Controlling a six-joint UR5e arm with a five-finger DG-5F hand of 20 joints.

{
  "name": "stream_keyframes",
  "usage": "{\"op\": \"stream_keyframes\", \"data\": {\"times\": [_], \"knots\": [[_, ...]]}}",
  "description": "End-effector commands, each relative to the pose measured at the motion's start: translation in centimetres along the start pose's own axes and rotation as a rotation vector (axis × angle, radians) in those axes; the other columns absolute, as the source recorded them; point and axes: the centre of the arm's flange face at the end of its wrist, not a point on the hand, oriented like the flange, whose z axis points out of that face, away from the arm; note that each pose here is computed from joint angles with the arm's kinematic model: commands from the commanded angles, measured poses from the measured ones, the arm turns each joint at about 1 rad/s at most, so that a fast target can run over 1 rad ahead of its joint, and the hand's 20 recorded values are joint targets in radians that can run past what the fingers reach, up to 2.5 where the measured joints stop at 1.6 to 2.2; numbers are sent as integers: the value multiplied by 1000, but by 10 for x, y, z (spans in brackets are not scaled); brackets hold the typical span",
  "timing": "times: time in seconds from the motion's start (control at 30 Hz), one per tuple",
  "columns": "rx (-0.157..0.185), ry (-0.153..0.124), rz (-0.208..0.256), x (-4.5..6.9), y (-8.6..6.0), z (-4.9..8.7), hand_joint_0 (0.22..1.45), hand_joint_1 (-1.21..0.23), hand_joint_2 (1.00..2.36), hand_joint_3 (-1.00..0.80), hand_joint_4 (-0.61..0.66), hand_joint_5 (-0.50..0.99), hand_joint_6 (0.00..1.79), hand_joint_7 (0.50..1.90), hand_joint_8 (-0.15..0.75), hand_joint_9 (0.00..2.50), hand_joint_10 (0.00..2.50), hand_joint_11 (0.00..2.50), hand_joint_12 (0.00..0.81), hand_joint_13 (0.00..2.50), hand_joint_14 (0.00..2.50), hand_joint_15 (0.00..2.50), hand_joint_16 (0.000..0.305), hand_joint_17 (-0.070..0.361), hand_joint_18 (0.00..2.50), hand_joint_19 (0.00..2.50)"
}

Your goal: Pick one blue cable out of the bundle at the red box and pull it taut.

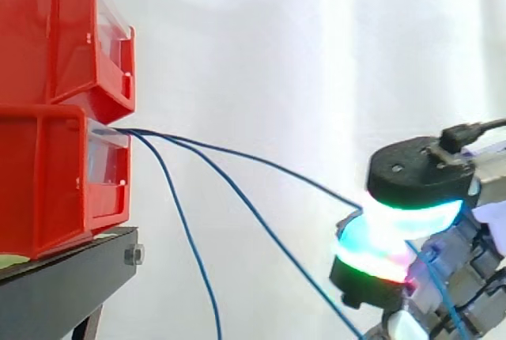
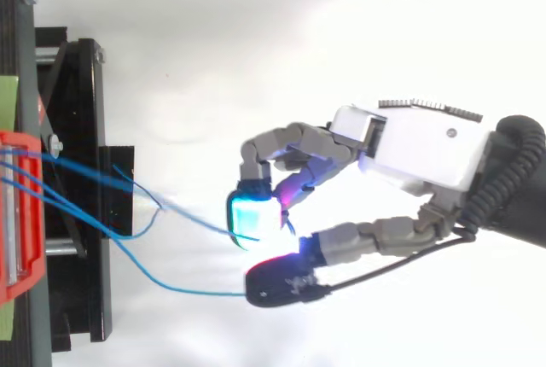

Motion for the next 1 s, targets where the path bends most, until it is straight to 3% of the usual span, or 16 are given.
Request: {"op": "stream_keyframes", "data": {"times": [0.0, 0.1, 0.2, 0.4, 0.6, 0.8, 0.97], "knots": [[-27, 12, 16, -8, -2, -14, 582, -792, 1024, -154, 55, -110, 803, 1310, 309, 824, 14, 518, 433, 370, 0, 0, 66, 149, 435, 121], [-54, -6, 30, -13, -5, -19, 581, -792, 1023, -151, 54, -110, 803, 1316, 303, 791, 14, 494, 431, 365, 0, 2, 66, 150, 436, 119], [-58, -21, 46, -15, -5, -19, 582, -792, 1023, -154, 51, -110, 804, 1307, 302, 757, 11, 465, 431, 361, 0, 0, 66, 149, 436, 127], [-30, -23, 34, -19, -9, -21, 585, -792, 1023, -162, 49, -111, 804, 1313, 298, 738, 11, 449, 429, 353, 0, 5, 66, 149, 436, 127], [-27, -28, 23, -19, -10, -21, 584, -793, 1023, -158, 49, -111, 804, 1308, 298, 729, 11, 442, 429, 347, 1, 0, 66, 149, 437, 119], [-33, -23, 24, -17, -9, -21, 585, -793, 1022, -161, 43, -111, 803, 1305, 294, 721, 12, 428, 427, 343, 0, 2, 66, 148, 436, 128], [-58, -24, 41, -15, -6, -18, 585, -794, 1023, -160, 42, -111, 803, 1304, 296, 716, 10, 423, 427, 341, 0, 2, 66, 148, 435, 128]]}}
